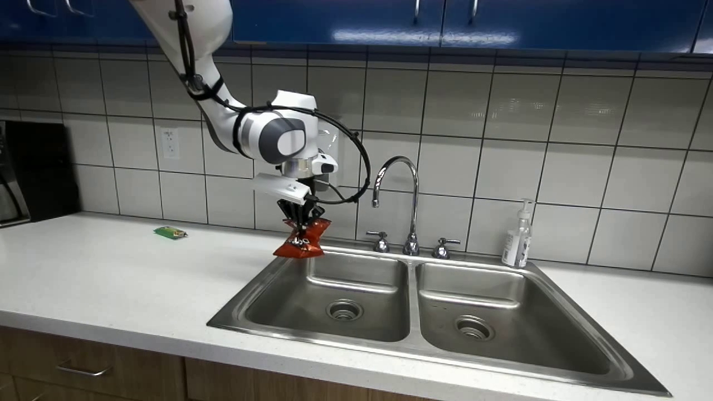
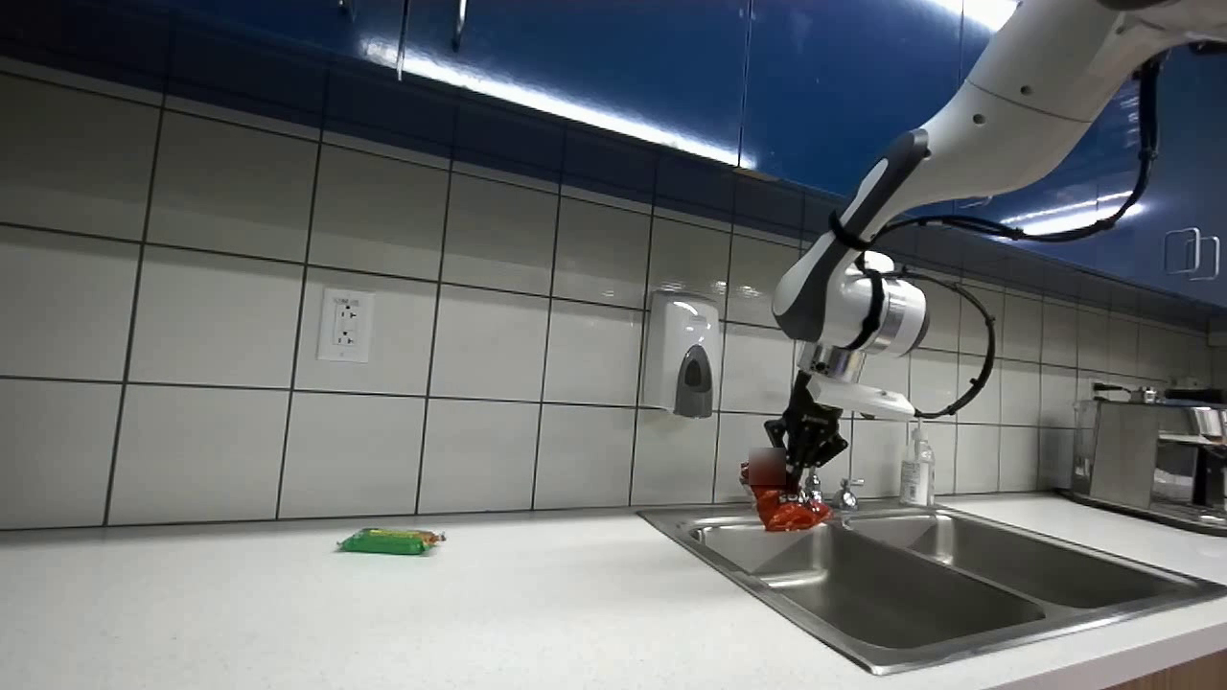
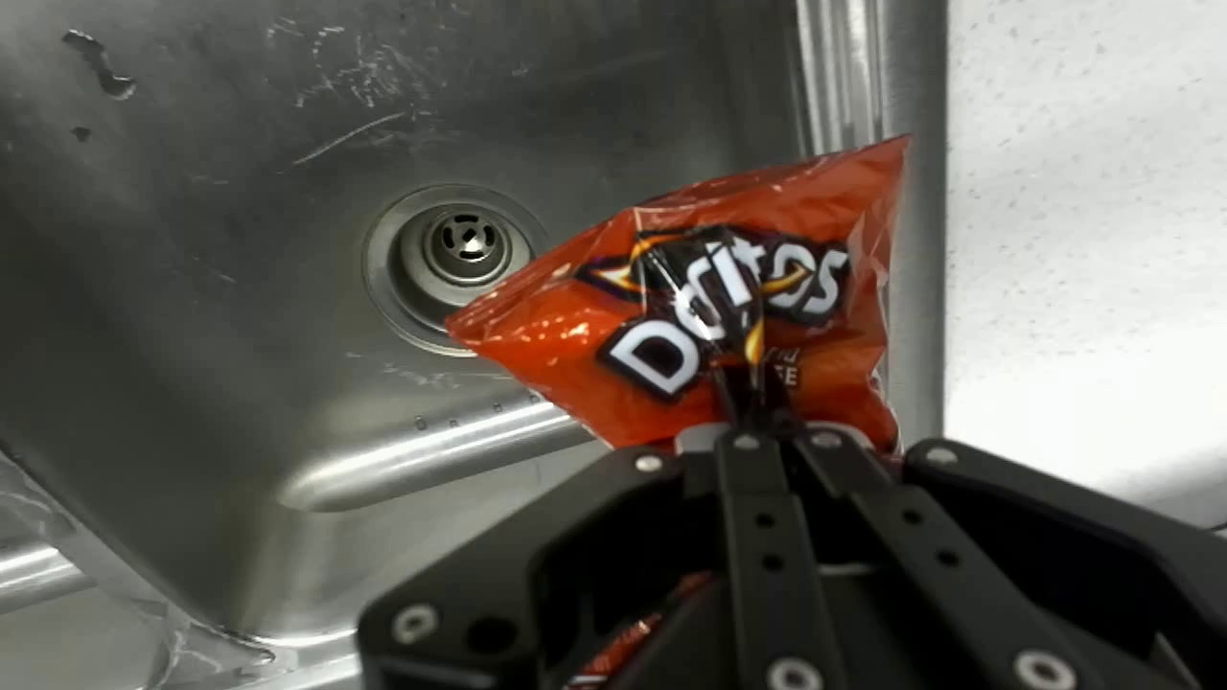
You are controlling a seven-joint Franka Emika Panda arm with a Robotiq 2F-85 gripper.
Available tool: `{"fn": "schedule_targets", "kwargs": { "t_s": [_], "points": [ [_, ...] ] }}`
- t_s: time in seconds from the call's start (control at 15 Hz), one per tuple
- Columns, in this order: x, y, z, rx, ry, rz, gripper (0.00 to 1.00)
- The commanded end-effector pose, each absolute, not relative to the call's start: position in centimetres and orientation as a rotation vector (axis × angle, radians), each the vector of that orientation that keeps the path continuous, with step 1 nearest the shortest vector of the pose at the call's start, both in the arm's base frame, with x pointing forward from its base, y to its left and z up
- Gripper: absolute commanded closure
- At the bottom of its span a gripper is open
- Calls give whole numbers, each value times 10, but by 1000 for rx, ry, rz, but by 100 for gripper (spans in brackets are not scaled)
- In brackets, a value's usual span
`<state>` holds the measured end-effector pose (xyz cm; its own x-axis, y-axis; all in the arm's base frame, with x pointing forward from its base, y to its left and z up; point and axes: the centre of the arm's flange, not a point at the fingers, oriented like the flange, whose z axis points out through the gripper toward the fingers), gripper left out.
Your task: Place the pack of doritos in the left sink
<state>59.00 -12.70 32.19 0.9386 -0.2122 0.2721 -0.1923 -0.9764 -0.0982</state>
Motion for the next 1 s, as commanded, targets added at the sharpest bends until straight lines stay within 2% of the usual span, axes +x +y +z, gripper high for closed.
{"fn": "schedule_targets", "kwargs": {
  "t_s": [0.0, 0.4, 0.93],
  "points": [
    [618, -161, 303, -3015, 299, -417, 100],
    [626, -189, 271, -3023, 307, -379, 100],
    [608, -205, 238, -3018, 277, -322, 100]
  ]
}}
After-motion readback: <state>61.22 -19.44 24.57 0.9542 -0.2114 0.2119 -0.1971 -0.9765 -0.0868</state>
